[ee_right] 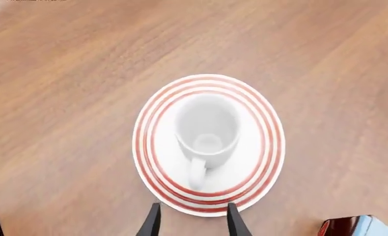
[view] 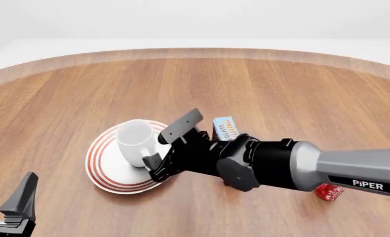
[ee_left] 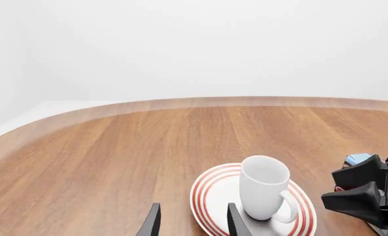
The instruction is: Pick up the white mug and put it on the plate, and put the chocolate pudding to the right of the plate.
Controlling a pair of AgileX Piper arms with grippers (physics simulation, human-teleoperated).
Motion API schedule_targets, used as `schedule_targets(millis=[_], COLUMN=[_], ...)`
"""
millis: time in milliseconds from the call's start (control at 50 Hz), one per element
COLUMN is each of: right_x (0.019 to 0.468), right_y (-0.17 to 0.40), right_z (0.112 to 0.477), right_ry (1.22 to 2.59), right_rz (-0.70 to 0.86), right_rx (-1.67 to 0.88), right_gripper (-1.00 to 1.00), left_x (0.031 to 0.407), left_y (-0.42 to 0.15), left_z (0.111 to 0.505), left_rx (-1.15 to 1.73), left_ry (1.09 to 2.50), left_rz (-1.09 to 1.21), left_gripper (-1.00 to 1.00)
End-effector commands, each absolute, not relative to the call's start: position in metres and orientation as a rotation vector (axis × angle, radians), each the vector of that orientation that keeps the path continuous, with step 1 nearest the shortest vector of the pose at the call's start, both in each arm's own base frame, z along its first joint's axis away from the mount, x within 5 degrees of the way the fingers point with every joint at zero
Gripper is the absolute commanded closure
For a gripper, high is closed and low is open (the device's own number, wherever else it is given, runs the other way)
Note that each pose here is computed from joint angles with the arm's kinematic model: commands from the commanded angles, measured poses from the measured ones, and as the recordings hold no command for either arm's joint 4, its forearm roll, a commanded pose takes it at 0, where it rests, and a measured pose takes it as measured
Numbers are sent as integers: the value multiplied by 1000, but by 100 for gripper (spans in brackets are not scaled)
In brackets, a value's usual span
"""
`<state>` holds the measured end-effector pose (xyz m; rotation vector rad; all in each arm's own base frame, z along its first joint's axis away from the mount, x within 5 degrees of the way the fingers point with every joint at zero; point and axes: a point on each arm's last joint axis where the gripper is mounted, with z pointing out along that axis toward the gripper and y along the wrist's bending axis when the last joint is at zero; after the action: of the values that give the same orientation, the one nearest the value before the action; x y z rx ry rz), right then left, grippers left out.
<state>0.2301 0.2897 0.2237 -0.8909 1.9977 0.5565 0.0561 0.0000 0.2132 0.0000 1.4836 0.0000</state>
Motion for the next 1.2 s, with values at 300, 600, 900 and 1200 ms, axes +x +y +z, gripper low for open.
schedule_targets(millis=[300, 600, 900, 1200], right_x=[212, 195, 180, 170], right_y=[266, 253, 227, 201], right_z=[240, 249, 261, 270], right_ry=[1938, 1922, 1896, 1874], right_rz=[556, 574, 586, 572], right_rx=[-901, -904, -865, -833], right_gripper=[-100, -100, -100, -100], left_x=[56, 56, 56, 56], left_y=[0, 0, 0, 0], left_z=[213, 213, 213, 213], left_rx=[0, 0, 0, 0], left_ry=[1484, 1484, 1484, 1484], left_rz=[0, 0, 0, 0], left_gripper=[-100, -100, -100, -100])
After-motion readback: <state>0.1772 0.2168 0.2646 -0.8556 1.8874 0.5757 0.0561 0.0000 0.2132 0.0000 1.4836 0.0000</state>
